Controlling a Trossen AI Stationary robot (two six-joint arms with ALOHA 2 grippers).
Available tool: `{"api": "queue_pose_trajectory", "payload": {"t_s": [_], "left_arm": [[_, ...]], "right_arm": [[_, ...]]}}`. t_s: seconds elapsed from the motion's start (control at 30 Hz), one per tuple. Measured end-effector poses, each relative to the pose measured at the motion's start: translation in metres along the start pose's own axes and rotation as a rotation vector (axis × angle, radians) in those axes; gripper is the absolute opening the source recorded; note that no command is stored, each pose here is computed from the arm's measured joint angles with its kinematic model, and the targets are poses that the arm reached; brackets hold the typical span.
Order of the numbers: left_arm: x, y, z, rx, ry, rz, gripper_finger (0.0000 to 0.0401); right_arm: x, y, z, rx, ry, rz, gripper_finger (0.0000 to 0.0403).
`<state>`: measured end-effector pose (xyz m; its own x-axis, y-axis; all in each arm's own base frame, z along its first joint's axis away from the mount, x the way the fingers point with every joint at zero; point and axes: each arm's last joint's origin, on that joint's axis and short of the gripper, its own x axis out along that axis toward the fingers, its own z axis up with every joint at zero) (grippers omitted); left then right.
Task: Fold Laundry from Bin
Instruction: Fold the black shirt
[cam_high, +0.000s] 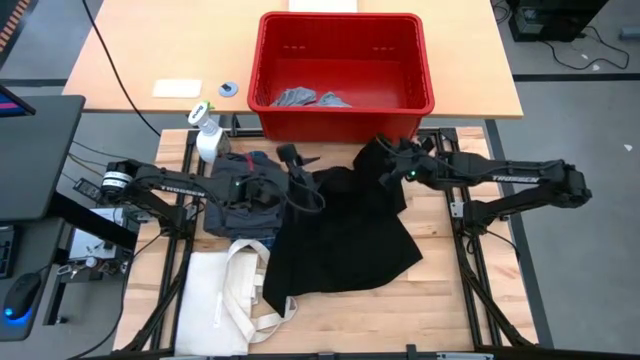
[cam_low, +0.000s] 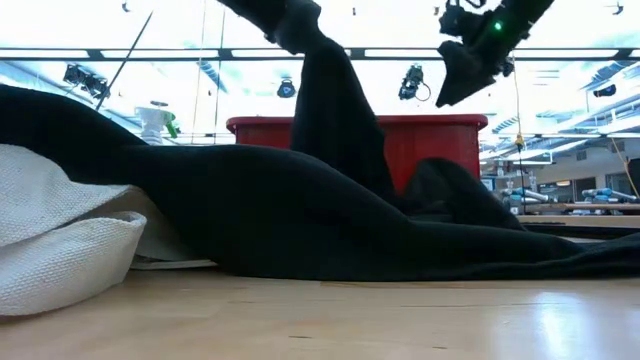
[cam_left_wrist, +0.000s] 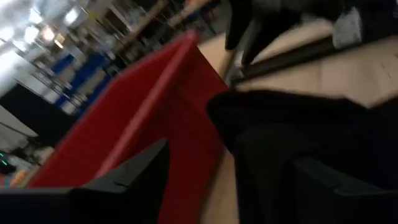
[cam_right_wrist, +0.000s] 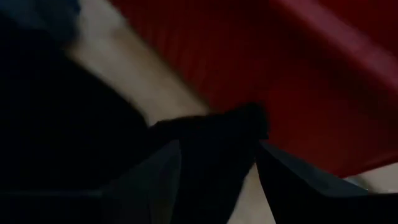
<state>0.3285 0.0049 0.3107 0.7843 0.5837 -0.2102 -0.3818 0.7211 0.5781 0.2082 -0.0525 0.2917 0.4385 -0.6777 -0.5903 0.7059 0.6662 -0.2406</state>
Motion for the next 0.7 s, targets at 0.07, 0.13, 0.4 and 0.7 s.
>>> {"api": "queue_pose_trajectory", "payload": {"t_s": [0.07,0.13,0.4,0.7], "left_arm": [[-0.002,-0.002,0.001,0.003,0.015,-0.002,0.0256],[-0.003,0.000,0.004,0.010,0.009,0.030,0.0256],[0.034,0.075,-0.029,-0.117,0.209,0.497,0.0228],[0.031,0.066,-0.047,0.162,0.451,0.478,0.0209]], "right_arm": [[0.006,0.005,-0.015,0.007,0.030,0.022,0.0215],[0.014,0.011,-0.030,0.007,0.036,0.034,0.0215],[0.025,0.041,-0.064,0.098,-0.057,0.244,0.0215],[0.005,0.065,-0.073,0.045,-0.140,0.349,0.0215]]}}
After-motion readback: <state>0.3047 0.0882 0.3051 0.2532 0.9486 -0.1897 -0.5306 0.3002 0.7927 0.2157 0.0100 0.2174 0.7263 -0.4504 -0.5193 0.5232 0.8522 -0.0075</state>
